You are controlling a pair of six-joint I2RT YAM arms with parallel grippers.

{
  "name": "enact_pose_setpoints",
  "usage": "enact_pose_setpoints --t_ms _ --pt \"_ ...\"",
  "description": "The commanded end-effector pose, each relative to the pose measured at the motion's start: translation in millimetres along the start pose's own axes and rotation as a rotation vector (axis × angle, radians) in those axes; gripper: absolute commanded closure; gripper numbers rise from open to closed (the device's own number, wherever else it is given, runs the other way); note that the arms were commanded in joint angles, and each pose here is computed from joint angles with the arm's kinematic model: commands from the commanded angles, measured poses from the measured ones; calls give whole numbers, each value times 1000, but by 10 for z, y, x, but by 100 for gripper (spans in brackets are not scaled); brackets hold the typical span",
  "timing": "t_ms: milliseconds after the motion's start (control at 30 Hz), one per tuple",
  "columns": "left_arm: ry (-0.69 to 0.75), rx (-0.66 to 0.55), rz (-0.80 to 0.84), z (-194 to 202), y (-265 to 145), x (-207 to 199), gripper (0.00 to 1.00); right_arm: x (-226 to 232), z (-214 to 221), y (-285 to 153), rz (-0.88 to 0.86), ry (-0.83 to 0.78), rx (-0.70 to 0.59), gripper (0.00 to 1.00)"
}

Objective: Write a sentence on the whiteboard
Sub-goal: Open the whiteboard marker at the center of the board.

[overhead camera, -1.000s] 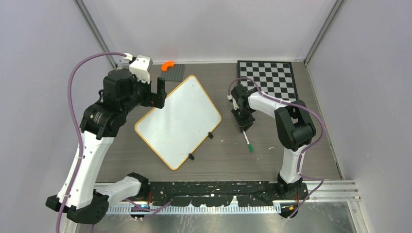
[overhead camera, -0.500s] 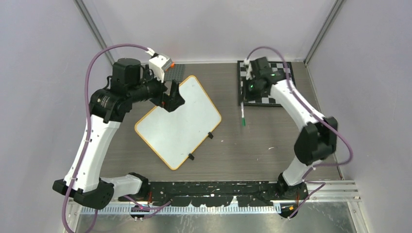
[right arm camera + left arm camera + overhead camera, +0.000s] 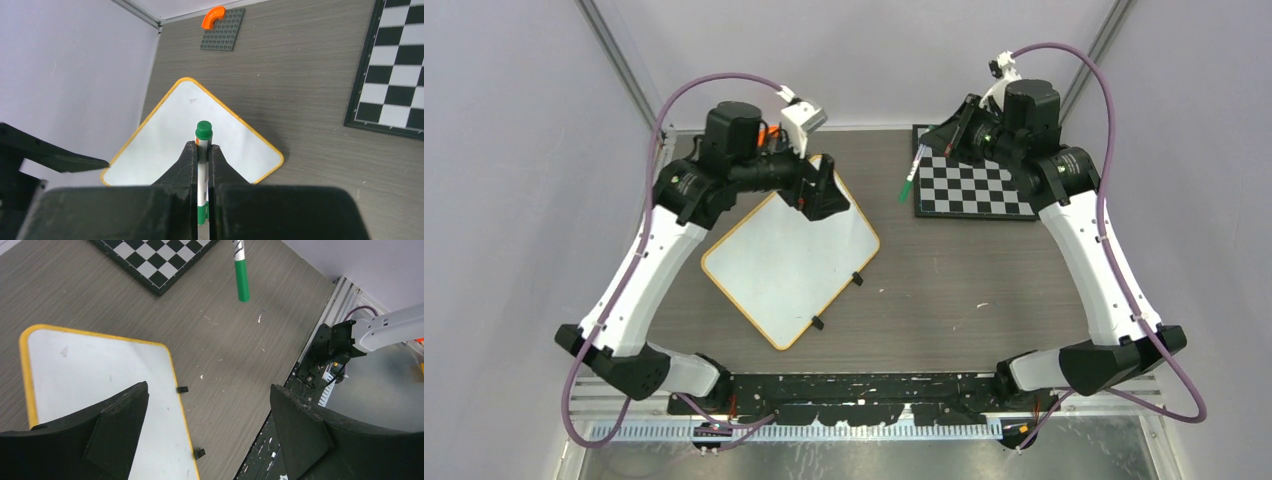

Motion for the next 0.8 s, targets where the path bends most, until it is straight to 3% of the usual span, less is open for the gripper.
enact_pose_setpoints --t_ms 0,167,433,600,767 --pt "58 -36 -9 -172 297 -58 9 9 -22 19 45 178 -26 100" --pt "63 10 73 -149 655 -204 22 -6 24 -53 69 256 -48 100" --pt "112 63 128 -91 1089 -420 33 27 85 -137 47 324 -50 100" --pt "116 78 75 -49 1238 -307 55 78 100 -192 -16 376 -38 100" --pt "117 70 78 -63 1216 -318 89 140 149 -213 -91 360 -17 100"
Point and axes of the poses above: each gripper's point midway between its finger pads, its own y axis out along the fingers, its own x axis along the line the jaws close on, z = x × y, the point moved 5 cm from there along -y, back along the fingers, and after that the axes turned 8 degrees about -y, right-handed, at the moved point
